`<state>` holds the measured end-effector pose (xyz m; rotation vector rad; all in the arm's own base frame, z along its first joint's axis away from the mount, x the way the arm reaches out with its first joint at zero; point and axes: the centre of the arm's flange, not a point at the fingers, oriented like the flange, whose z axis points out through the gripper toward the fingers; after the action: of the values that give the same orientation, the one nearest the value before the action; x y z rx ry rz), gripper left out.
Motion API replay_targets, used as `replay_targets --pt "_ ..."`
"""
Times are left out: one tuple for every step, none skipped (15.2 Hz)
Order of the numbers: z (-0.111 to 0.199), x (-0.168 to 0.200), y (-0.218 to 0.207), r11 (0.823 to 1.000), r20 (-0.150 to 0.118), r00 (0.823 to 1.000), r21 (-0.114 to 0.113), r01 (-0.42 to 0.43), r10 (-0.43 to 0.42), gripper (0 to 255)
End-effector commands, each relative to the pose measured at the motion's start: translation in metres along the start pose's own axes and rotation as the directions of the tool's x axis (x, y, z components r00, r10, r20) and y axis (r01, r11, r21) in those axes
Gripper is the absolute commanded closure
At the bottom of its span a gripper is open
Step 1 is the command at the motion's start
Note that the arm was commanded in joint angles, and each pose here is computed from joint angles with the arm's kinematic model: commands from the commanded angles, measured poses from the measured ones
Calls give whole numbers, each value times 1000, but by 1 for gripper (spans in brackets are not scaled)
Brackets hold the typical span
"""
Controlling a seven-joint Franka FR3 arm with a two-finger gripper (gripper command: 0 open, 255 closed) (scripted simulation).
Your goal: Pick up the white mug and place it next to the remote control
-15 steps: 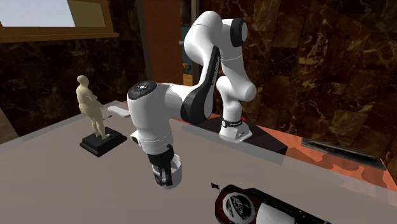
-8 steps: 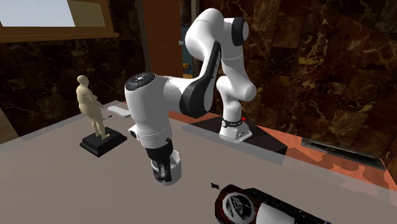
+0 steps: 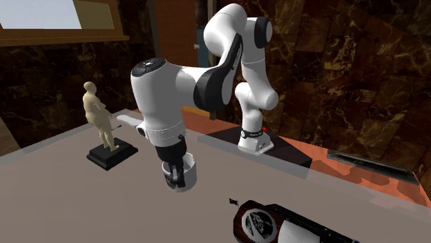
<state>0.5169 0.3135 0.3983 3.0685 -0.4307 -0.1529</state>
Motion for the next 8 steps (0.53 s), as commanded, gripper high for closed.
replay_targets --pt "-11 -2 1 1000 0 1000 0 0 0 255" --pt "-16 -3 1 1000 0 1000 0 0 0 255" --pt "-21 -3 1 1000 0 1000 0 0 0 255" --pt "-26 -4 1 1000 0 1000 0 0 0 255" --pt "-32 -4 2 1000 0 1000 0 0 0 255" --pt "-37 -5 2 1000 0 1000 0 0 0 255" --pt "-42 -5 2 1000 0 1000 0 0 0 255" --pt "-47 -5 3 1000 0 1000 0 0 0 255"
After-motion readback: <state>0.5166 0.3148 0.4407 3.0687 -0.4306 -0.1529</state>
